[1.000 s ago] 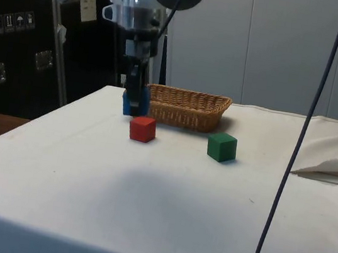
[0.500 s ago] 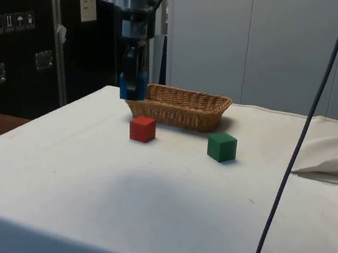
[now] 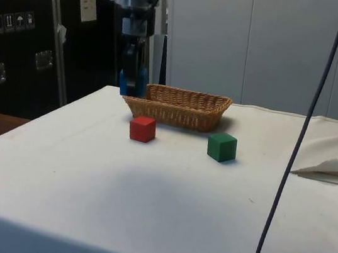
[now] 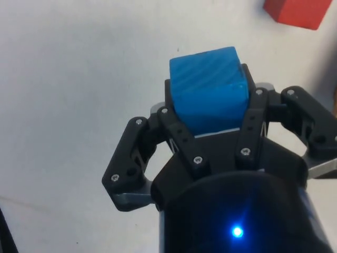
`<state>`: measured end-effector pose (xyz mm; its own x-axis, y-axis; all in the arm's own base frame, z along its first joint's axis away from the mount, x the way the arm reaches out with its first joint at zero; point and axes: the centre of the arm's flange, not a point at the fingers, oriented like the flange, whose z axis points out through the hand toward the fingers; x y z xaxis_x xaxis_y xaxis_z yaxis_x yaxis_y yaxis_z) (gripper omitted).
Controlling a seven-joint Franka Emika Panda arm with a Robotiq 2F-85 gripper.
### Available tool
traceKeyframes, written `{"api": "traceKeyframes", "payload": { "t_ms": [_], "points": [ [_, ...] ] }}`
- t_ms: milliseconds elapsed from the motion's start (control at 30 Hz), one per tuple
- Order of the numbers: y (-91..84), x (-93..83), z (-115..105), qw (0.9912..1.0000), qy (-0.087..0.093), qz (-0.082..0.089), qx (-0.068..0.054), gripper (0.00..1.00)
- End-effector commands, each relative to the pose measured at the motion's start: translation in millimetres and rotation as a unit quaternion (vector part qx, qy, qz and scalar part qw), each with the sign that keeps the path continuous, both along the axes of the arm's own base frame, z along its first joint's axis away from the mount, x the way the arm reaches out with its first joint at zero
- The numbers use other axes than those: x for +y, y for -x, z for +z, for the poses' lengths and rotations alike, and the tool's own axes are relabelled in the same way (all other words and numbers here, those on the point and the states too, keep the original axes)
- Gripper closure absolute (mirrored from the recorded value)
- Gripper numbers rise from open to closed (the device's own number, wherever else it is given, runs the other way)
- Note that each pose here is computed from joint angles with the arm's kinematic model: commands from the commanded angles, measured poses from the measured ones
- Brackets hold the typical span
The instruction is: Pick up the blue cube and place it into the basket.
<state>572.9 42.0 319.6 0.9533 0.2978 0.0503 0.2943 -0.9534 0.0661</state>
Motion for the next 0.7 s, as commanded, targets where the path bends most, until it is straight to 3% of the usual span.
{"api": "traceKeyframes", "payload": {
  "t_ms": [0,467,667],
  "points": [
    [-3.6,-5.5,0,1.0,-0.003,0.0,0.001,1.0],
    [-11.6,-45.1,-4,0.99997,-0.001,-0.008,0.0,1.0],
    [-13.9,-64.4,-9,0.99988,-0.008,-0.013,0.001,1.0]
  ]
}}
